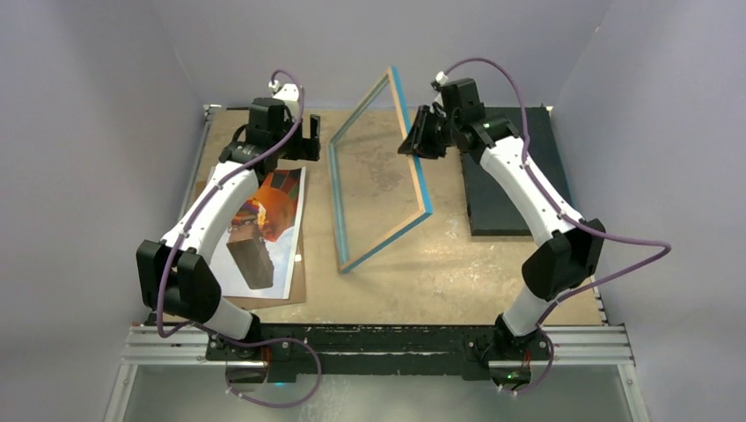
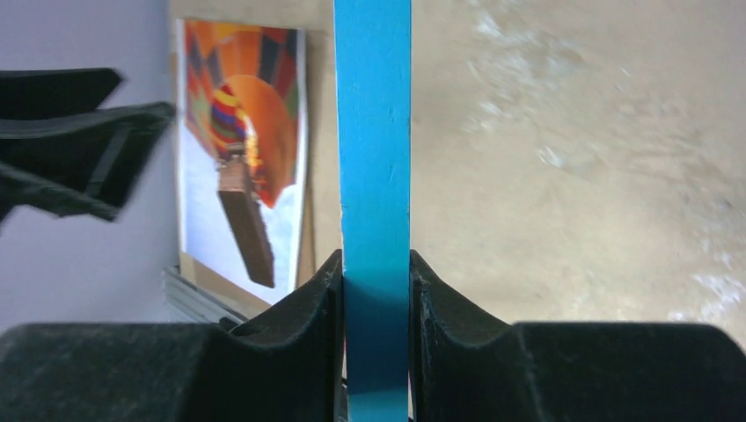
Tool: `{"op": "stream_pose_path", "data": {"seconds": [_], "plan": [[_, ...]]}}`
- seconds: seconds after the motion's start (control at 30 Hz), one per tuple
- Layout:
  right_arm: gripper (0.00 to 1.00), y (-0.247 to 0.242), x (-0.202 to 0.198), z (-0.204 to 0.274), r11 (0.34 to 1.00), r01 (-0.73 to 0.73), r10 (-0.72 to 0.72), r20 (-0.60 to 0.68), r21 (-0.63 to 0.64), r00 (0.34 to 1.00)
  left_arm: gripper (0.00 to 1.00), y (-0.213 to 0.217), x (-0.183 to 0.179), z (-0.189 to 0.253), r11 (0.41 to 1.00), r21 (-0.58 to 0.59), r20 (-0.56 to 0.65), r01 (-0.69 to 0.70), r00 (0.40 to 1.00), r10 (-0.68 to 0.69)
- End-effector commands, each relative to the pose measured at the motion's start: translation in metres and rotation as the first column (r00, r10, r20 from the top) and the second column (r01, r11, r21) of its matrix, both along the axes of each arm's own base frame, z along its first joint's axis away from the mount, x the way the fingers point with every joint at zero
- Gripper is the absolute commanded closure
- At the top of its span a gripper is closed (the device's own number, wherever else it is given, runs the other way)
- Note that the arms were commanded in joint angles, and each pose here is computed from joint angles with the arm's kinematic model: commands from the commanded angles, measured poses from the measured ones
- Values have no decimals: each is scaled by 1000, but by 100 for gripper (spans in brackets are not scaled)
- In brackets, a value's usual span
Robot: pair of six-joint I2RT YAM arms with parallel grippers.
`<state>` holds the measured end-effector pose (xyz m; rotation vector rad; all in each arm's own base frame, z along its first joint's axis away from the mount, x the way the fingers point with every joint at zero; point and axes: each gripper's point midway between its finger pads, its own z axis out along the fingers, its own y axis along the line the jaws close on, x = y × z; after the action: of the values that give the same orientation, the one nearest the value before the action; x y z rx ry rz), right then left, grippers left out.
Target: Put the photo into the frame
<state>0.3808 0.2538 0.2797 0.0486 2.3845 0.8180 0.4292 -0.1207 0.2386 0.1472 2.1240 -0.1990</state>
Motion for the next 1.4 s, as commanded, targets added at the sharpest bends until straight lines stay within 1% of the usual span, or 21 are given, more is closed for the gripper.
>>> {"op": "stream_pose_path", "data": {"seconds": [0.0, 0.17, 0.3, 0.4, 0.57, 0.7, 0.77, 0.83, 0.87, 0.93, 1.07, 1.23, 1.37], "plan": [[73, -6, -11, -35, 1000, -10, 10, -62, -1, 998, 8, 22, -7, 17, 1000, 12, 31, -16, 999, 15], [74, -16, -15, -58, 999, 8, -11, -62, -47, 998, 7, 38, -10, 13, 999, 30, 13, -32, 999, 32], [76, -26, -17, -76, 995, 1, -6, -54, -100, 999, 7, 50, -13, 4, 998, 47, -11, -50, 999, 50], [78, -36, -20, -88, 988, -6, -2, -50, -154, 999, 7, 52, -15, 2, 998, 48, -18, -35, 999, 36], [74, -55, -24, -113, 969, 29, -39, -37, -246, 999, 7, 59, -17, -3, 997, 67, -30, -38, 999, 40], [73, -70, -25, -142, 948, 55, -72, -43, -314, 996, 6, 65, -20, -12, 996, 82, -72, -25, 997, 31], [73, -71, -24, -147, 945, 55, -75, -48, -323, 996, 6, 68, -23, -18, 995, 96, -92, -14, 996, 23], [72, -78, -19, -150, 928, 83, -107, -46, -364, 993, 6, 71, -25, -22, 994, 108, -107, -8, 994, 19], [71, -82, -18, -153, 918, 94, -122, -47, -385, 991, 6, 73, -26, -25, 991, 132, -112, 12, 994, 3], [69, -89, -16, -159, 898, 111, -149, -57, -425, 987, 6, 74, -29, -31, 988, 149, -124, 26, 992, -7], [66, -97, -17, -177, 873, 121, -182, -85, -472, 980, 6, 75, -33, -50, 985, 163, -152, 48, 988, -23], [68, -110, -21, -208, 828, 139, -244, -125, -543, 962, 7, 76, -32, -58, 983, 175, -165, 54, 986, -25], [69, -121, -19, -226, 786, 167, -300, -132, -595, 945, 7, 76, -32, -60, 980, 187, -162, 64, 986, -33]]}}
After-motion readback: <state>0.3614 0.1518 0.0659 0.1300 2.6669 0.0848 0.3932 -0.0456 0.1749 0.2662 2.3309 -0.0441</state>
